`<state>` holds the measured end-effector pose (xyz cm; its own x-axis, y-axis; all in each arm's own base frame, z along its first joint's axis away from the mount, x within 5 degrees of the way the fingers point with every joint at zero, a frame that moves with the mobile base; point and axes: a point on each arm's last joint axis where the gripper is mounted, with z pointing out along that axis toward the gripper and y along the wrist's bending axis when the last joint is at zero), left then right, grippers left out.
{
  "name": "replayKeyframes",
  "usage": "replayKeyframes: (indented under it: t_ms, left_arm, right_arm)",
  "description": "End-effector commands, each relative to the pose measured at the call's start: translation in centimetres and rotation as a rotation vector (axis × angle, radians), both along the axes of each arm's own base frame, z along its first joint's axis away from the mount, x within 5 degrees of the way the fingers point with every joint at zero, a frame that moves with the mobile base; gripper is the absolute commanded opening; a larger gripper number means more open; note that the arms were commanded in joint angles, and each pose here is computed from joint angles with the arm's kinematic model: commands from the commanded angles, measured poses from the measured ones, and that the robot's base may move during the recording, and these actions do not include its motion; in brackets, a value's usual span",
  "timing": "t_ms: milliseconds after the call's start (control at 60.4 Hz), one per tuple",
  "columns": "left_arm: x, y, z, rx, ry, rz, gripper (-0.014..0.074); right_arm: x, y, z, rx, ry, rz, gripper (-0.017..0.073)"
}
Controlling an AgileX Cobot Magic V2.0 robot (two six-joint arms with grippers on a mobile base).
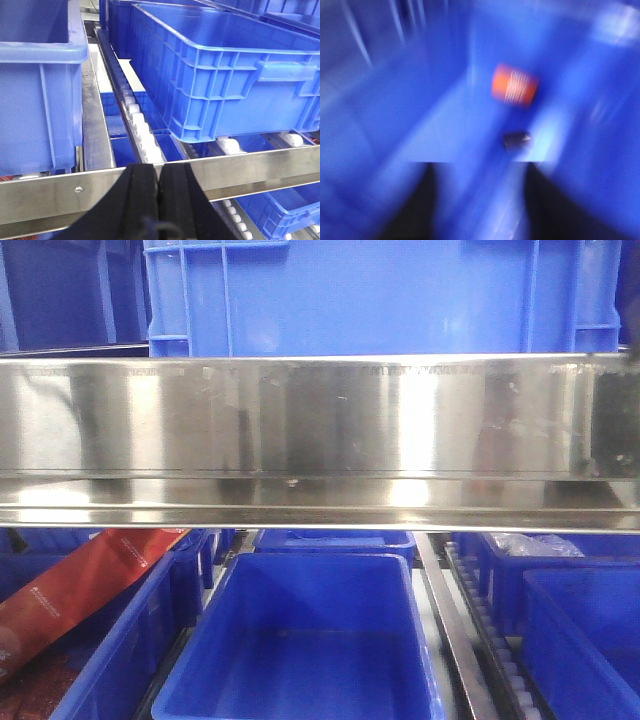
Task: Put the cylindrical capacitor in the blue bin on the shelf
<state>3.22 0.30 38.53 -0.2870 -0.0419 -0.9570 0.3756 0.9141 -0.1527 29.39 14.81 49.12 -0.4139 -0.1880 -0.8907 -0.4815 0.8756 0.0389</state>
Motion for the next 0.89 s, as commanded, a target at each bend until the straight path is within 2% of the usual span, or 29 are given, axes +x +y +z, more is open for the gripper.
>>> replayKeyframes:
  t_ms: [0, 132, 281, 596, 811, 877]
  left_arm:
    - [0.0, 0.1, 0.0, -0.004, -0.014, 0.002, -0.0111]
    - [0.0, 0.1, 0.0, 0.001, -0.019, 0.007, -0.0111]
    - [0.0, 0.2, 0.1, 0.006, -0.027, 0.011, -0.0111]
    - [0.1, 0.3, 0.1, 0.014, -0.034, 0.019, -0.0111]
    - [0.1, 0.3, 0.1, 0.014, -0.034, 0.019, -0.0111]
    - [0.1, 0.3, 0.1, 0.014, -0.034, 0.019, -0.0111]
  right_arm:
    - [-2.8, -1.8, 1.8, -0.014, -0.095, -0.029, -0.0170]
    - [-6.7, -4.1, 2.1, -0.037, -0.164, -0.055, -0.0162]
    - [-10.5, -6.1, 0.4, -0.048, -0.191, -0.064, -0.0162]
    - [-17.0, -9.3, -6.7, -0.003, -0.293, -0.069, -0.0162]
    - [-20.1, -10.7, -12.4, 0.001, -0.303, -0.064, -0.0162]
    - [-21.0, -11.1, -13.9, 0.021, -0.307, -0.068, -0.0162]
